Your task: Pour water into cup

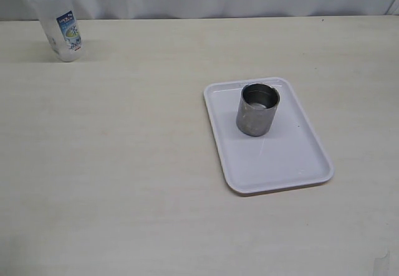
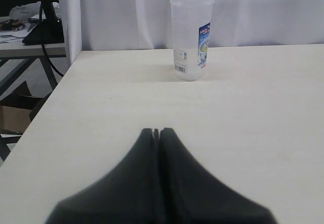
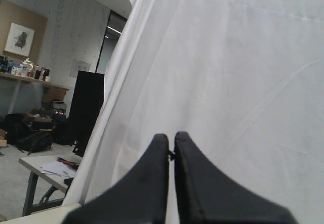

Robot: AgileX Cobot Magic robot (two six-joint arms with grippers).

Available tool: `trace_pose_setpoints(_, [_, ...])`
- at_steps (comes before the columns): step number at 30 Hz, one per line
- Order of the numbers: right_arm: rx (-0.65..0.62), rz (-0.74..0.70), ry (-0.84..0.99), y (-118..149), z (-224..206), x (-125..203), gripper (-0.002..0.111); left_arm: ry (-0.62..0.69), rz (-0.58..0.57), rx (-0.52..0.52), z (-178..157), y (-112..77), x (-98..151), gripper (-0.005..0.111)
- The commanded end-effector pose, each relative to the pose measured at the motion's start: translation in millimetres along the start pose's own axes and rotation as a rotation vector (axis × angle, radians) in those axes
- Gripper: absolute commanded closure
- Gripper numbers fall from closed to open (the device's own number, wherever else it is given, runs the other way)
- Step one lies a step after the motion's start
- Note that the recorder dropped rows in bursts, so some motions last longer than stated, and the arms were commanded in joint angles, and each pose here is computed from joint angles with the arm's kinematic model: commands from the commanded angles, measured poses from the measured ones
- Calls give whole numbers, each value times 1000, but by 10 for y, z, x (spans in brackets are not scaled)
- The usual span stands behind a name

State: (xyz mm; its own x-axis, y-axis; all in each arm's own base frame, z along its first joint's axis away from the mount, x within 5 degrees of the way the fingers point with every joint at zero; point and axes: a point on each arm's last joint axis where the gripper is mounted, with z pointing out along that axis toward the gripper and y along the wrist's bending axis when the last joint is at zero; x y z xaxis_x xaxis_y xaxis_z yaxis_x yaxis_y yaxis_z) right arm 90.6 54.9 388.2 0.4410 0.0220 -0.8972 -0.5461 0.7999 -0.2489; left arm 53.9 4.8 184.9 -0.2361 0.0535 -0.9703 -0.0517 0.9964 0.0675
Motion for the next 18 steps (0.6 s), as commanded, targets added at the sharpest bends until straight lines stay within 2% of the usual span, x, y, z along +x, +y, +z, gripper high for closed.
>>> trace_pose_setpoints(1, [21,-34,-20,-10,-14,-3,104,-11,-5,6,1,-5,-2,107])
trace_pose_setpoints(6, [87,-14,-175,-39,-76,37,104,-11,-5,6,1,-5,-2,107])
trace_pose_setpoints(11, [183,-22,-301,-24,-256,232,104,-11,-5,6,1,-5,-2,107])
trace_pose_setpoints(18, [429,48,-346,7,-684,551,104,-11,-5,6,1,-5,-2,107])
